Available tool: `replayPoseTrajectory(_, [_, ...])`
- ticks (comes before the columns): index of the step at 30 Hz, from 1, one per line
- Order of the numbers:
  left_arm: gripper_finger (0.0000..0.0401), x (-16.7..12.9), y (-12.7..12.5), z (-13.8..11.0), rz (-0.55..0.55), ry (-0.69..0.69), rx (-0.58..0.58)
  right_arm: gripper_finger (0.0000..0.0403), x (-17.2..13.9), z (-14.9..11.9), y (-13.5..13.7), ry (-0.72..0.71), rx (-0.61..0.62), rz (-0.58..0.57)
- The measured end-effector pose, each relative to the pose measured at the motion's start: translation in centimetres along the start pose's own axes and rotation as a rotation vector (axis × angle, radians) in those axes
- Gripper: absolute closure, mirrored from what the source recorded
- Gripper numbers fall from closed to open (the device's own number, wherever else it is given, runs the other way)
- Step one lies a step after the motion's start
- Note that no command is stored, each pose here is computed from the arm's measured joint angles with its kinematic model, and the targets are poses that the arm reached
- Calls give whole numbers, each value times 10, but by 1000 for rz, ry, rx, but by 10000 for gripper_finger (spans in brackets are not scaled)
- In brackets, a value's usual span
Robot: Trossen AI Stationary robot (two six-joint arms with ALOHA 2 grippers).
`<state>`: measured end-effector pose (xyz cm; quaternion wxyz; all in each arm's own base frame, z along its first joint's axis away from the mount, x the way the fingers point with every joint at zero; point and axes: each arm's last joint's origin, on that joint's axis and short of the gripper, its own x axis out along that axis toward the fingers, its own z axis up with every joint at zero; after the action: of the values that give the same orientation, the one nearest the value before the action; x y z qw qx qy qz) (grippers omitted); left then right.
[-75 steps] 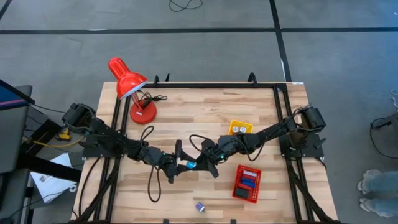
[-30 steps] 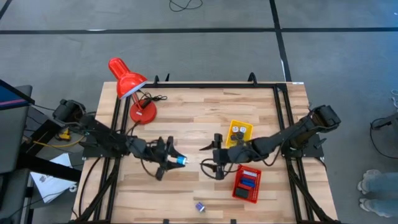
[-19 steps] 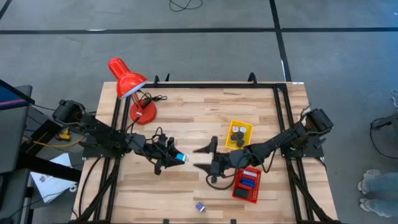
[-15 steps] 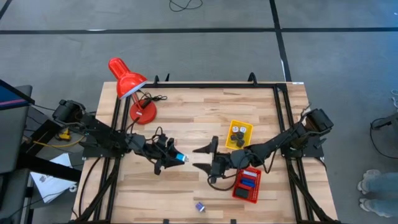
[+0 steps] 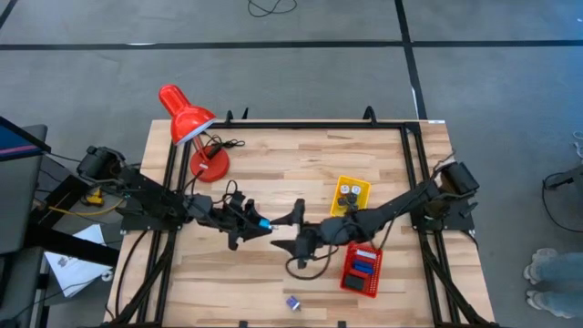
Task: Pick & Place Office items
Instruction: Put the blue charger adapter into the yellow bin
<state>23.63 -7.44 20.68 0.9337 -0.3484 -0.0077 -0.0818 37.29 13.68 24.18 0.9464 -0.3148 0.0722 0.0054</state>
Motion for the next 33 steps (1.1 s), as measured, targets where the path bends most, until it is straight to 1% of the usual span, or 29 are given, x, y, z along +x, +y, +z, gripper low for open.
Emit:
replayPoseTrajectory(2, [260, 0, 1, -1, 5, 5, 1, 142, 9, -1, 2, 25, -23, -10])
replayPoseTrajectory(4, [260, 0, 0, -1, 1, 2, 0, 143, 17, -2, 6, 54, -45, -48])
replayPoseTrajectory(7, [259, 0, -1, -1, -7, 1, -2, 145, 21, -1, 10, 102, -85, -92])
replayPoseTrajectory(9, [259, 0, -2, -1, -10, 1, -2, 153, 22, 0, 8, 110, -86, -86])
replayPoseTrajectory(17, [259, 0, -1, -2, -4, 13, 3, 232, 22, 2, 8, 116, -69, -81])
replayPoseTrajectory(22, [258, 0, -1, -3, -6, 24, 2, 264, 22, 3, 8, 114, -74, -82])
replayPoseTrajectory(26, [258, 0, -1, -3, -6, 23, 4, 271, 21, 3, 9, 112, -75, -80])
replayPoseTrajectory(29, [255, 0, -1, -3, -6, 22, 41, 271, 20, 5, 11, 113, -73, -83])
replayPoseTrajectory(31, [251, 0, -1, -3, -5, 29, 73, 271, 18, 6, 11, 122, -49, -81])
replayPoseTrajectory(33, [245, 0, -1, -3, -13, 43, 103, 272, 14, 7, 8, 142, 3, -67])
